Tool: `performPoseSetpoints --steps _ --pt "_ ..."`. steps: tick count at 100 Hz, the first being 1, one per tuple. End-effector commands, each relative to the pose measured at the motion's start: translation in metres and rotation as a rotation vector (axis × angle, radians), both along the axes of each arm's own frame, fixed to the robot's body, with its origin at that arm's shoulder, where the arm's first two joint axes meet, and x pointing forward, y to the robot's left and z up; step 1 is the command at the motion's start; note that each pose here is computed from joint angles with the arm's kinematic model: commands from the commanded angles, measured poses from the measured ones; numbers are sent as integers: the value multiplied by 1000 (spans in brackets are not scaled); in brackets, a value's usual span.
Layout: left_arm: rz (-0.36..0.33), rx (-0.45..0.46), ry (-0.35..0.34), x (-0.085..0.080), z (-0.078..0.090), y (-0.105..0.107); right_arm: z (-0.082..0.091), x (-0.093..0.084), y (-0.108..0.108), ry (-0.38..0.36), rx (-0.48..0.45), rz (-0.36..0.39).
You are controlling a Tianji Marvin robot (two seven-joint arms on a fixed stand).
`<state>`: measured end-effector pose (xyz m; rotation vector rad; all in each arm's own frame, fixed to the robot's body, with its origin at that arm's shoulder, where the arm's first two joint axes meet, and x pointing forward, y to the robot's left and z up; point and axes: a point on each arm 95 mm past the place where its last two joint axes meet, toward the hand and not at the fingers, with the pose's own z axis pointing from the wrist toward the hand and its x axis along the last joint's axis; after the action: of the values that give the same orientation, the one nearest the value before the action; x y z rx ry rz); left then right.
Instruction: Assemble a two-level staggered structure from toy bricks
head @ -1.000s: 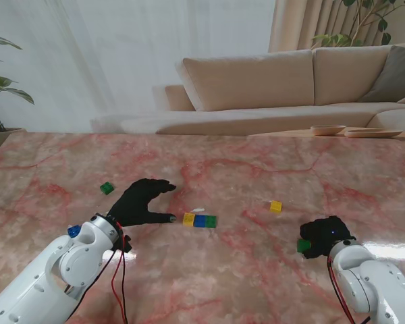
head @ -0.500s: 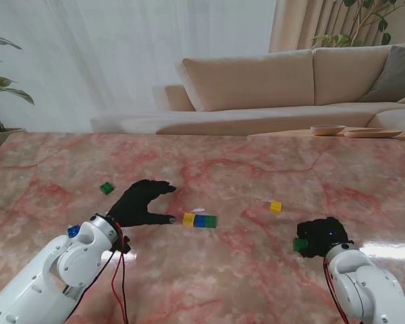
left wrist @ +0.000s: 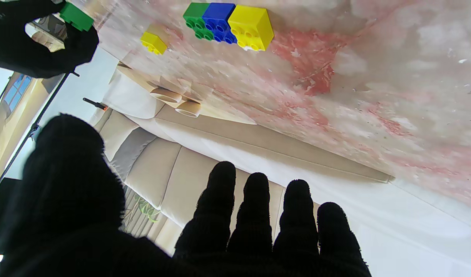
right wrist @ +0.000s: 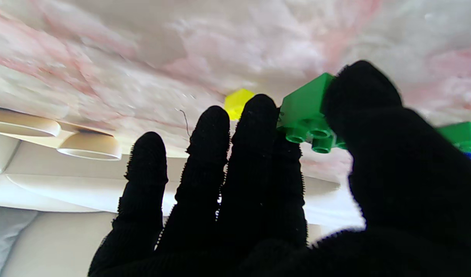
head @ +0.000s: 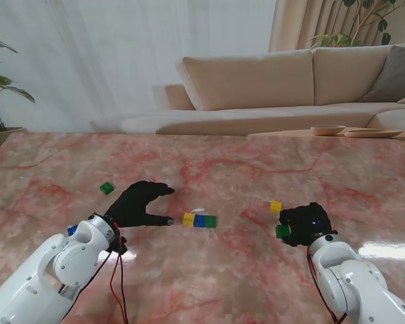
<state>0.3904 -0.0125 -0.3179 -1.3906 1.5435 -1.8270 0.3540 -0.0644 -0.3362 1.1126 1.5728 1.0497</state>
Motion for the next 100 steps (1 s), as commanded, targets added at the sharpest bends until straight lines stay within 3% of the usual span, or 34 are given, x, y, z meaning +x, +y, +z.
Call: performPoseSetpoints --steps 1,49,100 --pt "0 10 4 -3 1 0 2 4 9 -5 18 8" --pt "-4 56 12 -7 8 0 -7 25 77 0 22 131" --pt "1 44 9 -6 7 -5 -17 35 103 16 24 159"
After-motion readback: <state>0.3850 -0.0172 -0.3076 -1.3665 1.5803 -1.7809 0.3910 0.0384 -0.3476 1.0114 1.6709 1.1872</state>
